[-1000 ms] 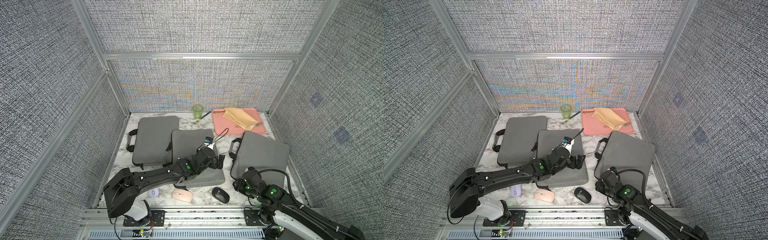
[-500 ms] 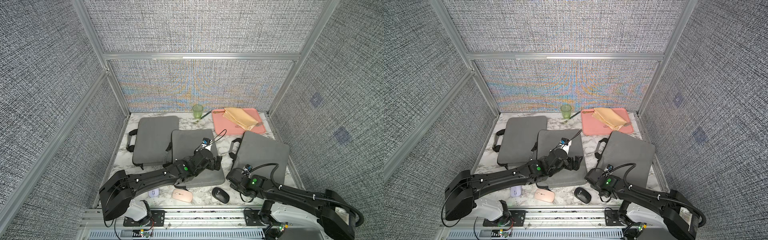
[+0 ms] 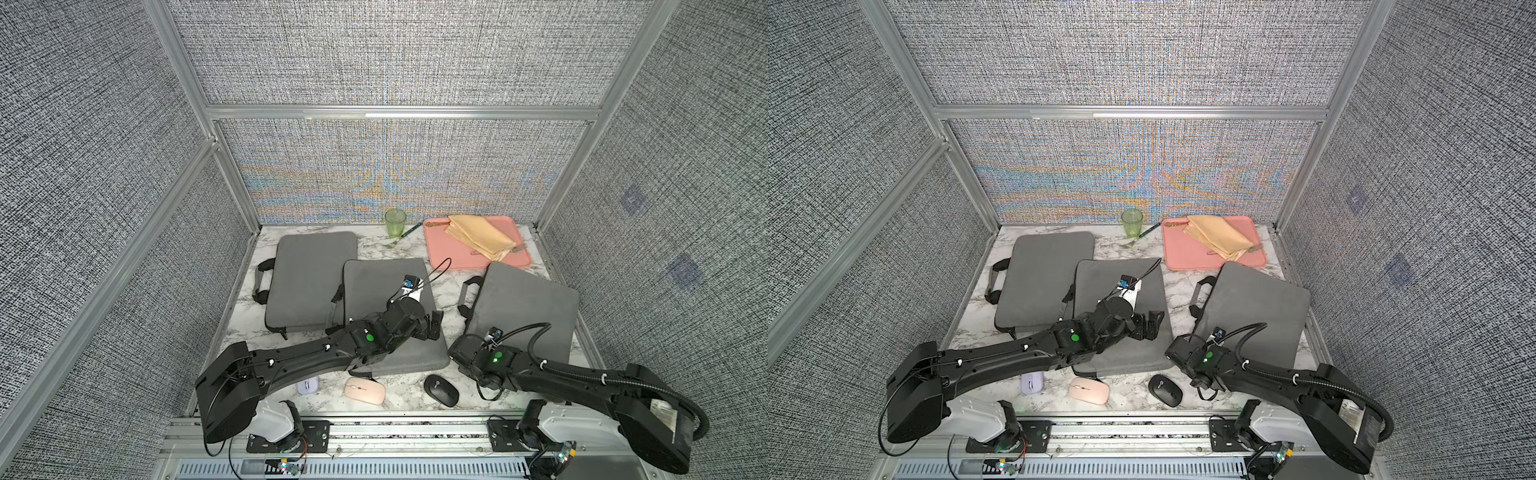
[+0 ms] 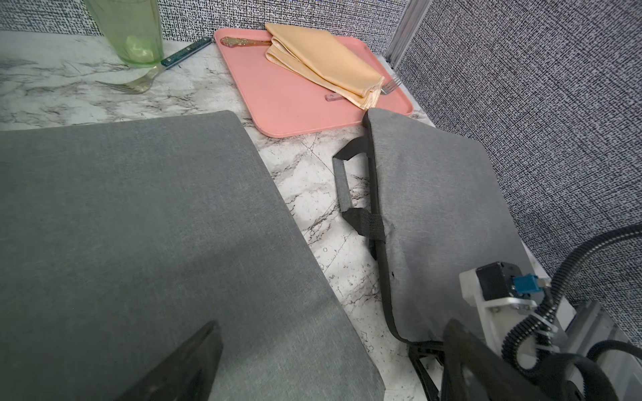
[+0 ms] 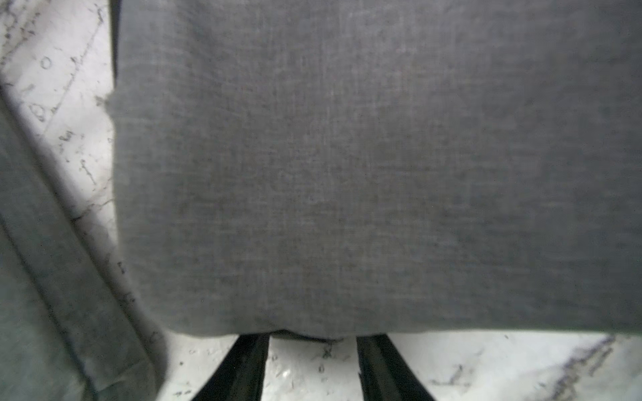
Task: Put the mouse into the laptop bag
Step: Unzip the zipper on the zippered laptop bag.
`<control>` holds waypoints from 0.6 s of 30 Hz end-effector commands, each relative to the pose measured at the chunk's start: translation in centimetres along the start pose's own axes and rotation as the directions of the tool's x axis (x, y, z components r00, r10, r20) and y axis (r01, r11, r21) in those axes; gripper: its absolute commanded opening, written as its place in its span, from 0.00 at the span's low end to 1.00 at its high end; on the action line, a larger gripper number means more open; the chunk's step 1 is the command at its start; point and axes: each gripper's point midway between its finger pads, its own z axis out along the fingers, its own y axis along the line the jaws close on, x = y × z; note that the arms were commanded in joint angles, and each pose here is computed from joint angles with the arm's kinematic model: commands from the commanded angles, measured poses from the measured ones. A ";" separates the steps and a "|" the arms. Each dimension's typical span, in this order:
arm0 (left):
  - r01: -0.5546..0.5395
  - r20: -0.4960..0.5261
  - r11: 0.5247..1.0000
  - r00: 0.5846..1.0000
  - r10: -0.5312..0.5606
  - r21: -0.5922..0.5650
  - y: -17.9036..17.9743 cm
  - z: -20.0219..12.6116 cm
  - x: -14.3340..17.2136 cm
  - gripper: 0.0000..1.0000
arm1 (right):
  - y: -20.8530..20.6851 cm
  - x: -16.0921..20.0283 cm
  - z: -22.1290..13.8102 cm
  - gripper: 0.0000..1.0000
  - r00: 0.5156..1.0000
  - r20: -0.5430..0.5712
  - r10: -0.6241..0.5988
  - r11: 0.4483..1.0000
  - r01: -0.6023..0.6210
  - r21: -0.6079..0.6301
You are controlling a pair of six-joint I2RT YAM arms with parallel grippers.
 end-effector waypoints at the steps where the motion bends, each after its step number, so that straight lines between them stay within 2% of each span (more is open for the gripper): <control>1: 0.006 0.004 1.000 1.000 -0.005 -0.021 0.5 -0.2 -0.1 0.99 | 1.1 -0.3 0.4 0.44 1.000 0.009 0.001 0.999 -0.001 -0.037; 5: 0.008 0.008 1.000 1.000 -0.008 -0.019 0.6 -0.4 -0.1 0.99 | 0.4 -0.2 0.8 0.41 1.000 0.001 -0.019 1.000 0.019 0.009; 10: 0.009 0.001 1.000 1.000 -0.009 -0.013 0.4 -0.3 0.0 0.99 | -0.6 -0.1 0.9 0.09 0.999 -0.004 -0.034 0.999 0.034 0.039; 12: 0.010 -0.001 1.000 1.000 -0.010 -0.011 0.4 -0.2 0.0 0.99 | -0.8 -0.2 0.7 0.02 1.000 0.002 -0.030 0.999 0.030 0.028; 18: 0.012 -0.004 1.000 1.000 -0.013 -0.009 0.3 0.1 0.1 0.99 | -1.0 -0.5 -0.3 0.00 0.999 0.007 -0.032 0.999 0.032 -0.029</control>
